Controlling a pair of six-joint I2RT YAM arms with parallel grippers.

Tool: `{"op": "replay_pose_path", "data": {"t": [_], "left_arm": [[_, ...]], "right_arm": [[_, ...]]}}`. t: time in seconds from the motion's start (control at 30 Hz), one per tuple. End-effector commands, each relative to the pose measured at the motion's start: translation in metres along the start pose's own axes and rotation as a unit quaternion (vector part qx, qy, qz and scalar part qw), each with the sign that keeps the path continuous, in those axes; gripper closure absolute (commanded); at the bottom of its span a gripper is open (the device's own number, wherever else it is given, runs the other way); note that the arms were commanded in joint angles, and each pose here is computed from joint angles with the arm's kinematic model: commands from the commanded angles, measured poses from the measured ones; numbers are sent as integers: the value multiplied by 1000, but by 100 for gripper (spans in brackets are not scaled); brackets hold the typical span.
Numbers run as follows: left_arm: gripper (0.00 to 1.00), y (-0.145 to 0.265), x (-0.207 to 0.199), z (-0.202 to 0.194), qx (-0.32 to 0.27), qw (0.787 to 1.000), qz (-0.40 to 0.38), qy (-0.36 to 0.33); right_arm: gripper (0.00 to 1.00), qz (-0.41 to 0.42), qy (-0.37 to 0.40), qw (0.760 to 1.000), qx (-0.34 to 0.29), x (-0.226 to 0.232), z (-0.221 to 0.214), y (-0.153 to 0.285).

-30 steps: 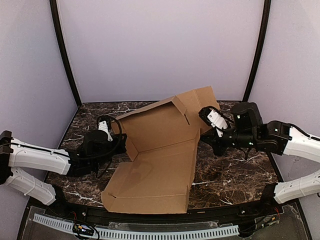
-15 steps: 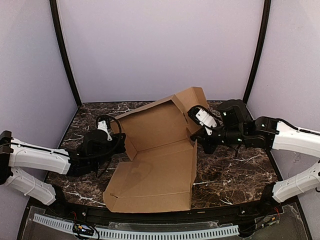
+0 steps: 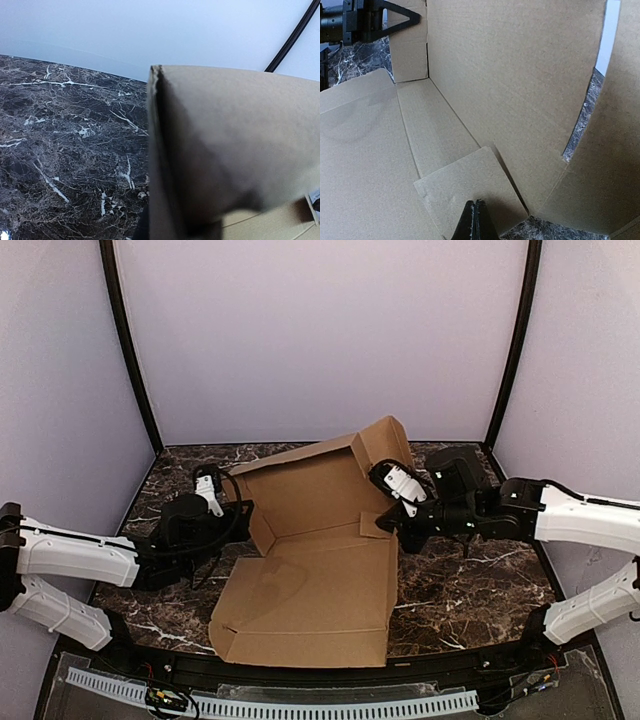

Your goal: Fold the paper box

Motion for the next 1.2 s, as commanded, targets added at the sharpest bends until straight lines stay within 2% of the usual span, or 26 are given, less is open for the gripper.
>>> {"op": "replay_pose_path", "data": {"t": [0.0,0.2,0.47,0.77,0.97,1.17], "left_arm": [[99,14,-24,21,-21,995,-95,37],[99,20,-24,29,-34,995,-90,27],[99,16,-12,22,-46,998,-39,-29],[99,5,12,5,-62,992,45,-97],[99,-6,24,-7,-74,989,88,-92],[99,-13,25,-11,-78,989,100,-82]], "right_arm": [[100,11,-3,999,38,7,-22,-11],[100,-1,-12,998,61,8,-35,-9],[100,-29,-32,999,11,0,-15,22],[100,3,-50,998,-35,5,2,49],[100,45,-58,996,-60,23,13,53],[100,55,-62,996,-35,38,10,32]]}}
Point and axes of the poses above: each gripper's point midway between its finger pads, its own y axis back along the fingers, its own x axis along the line the jaws close on, z = x × y, the point moved 10 cm from there along y, back along the fingers, and after that the axes turned 8 degrees about y, right-handed, at the moved point
